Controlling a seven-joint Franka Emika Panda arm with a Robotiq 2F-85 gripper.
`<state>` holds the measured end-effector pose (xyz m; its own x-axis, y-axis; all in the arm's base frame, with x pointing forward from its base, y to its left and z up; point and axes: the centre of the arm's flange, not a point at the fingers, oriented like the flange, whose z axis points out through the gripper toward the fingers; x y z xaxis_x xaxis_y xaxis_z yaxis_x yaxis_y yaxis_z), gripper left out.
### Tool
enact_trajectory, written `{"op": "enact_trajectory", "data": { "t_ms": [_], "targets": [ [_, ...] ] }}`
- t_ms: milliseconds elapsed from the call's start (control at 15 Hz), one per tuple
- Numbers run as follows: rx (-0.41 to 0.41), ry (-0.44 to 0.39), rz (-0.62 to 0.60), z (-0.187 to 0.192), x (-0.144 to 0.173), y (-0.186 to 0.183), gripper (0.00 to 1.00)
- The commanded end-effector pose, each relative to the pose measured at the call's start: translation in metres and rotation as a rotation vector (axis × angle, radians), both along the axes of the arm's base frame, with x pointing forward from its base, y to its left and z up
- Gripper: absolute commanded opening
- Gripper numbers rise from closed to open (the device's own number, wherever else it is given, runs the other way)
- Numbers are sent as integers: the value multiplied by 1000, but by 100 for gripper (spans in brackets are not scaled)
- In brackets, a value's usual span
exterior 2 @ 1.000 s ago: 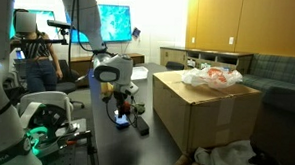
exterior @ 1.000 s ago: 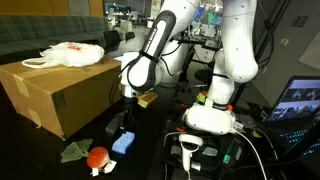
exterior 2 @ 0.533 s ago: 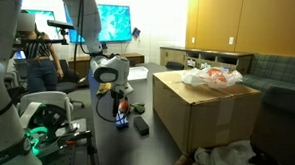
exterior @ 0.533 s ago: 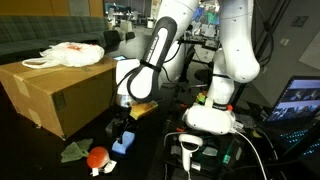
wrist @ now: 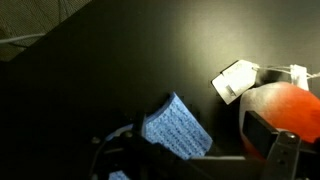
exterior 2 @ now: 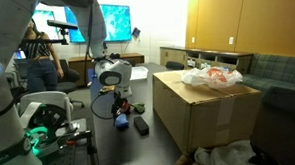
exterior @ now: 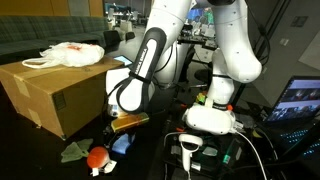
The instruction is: Put the objects on top of the box on to the table and the objects on the table on to the top of the box
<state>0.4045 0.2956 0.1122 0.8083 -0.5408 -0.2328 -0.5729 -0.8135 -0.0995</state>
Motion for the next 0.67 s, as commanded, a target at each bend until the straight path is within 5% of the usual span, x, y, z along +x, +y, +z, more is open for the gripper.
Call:
{"op": "enact_trajectory", "data": {
  "t_ms": [0,600],
  "targets": [
    [-64,63,-162,-19,6,17,100],
    [-145,81,-469,-32,18,-30,100]
  ]
}}
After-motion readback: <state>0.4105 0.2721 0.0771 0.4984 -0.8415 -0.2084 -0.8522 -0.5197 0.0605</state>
